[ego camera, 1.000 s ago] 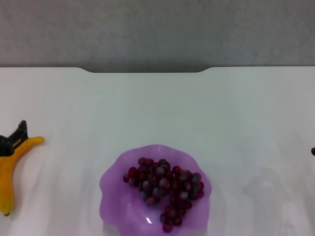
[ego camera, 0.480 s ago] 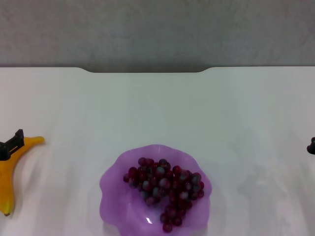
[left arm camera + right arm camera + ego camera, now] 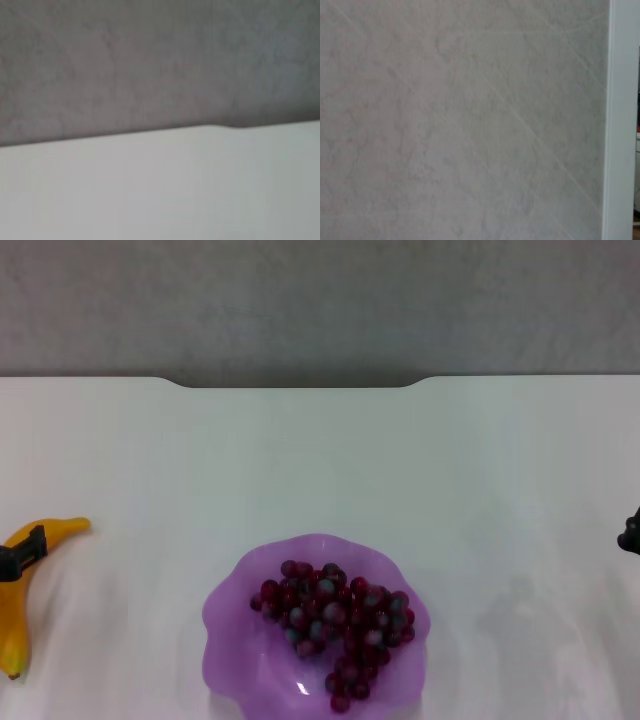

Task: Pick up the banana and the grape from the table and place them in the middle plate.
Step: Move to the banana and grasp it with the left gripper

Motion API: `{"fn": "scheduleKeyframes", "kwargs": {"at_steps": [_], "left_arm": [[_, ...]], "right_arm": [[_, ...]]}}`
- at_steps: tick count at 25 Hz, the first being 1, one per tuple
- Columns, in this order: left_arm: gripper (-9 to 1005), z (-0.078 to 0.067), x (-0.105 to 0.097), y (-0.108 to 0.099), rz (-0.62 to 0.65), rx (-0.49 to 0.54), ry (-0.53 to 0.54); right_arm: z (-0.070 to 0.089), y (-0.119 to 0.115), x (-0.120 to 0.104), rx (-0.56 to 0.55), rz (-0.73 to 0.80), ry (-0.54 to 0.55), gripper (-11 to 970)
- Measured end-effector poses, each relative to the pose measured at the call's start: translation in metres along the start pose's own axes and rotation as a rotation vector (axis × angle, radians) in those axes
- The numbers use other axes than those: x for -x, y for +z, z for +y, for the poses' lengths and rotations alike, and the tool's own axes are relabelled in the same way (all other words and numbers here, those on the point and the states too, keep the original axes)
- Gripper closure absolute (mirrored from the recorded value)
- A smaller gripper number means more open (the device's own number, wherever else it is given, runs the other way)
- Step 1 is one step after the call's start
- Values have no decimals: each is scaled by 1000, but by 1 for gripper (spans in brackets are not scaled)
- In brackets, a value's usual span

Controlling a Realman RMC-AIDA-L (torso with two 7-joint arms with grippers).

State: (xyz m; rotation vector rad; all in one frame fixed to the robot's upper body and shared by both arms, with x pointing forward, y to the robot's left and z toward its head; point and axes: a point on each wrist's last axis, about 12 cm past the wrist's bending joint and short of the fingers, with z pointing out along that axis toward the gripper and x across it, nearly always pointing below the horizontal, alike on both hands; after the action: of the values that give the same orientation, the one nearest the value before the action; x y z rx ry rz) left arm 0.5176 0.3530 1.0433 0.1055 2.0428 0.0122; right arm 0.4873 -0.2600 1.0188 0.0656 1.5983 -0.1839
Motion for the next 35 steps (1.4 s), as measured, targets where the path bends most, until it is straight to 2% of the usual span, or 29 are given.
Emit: {"fn": "scheduleKeyframes", "kwargs": {"at_steps": [13,35], "left_arm": [[214,3,-14,19,104,33,13],[252,5,-26,30,112,42,-5]], "right_arm": [[0,0,0,0,1,1,938],[1,-2,-1,11,4,-3,938]]}}
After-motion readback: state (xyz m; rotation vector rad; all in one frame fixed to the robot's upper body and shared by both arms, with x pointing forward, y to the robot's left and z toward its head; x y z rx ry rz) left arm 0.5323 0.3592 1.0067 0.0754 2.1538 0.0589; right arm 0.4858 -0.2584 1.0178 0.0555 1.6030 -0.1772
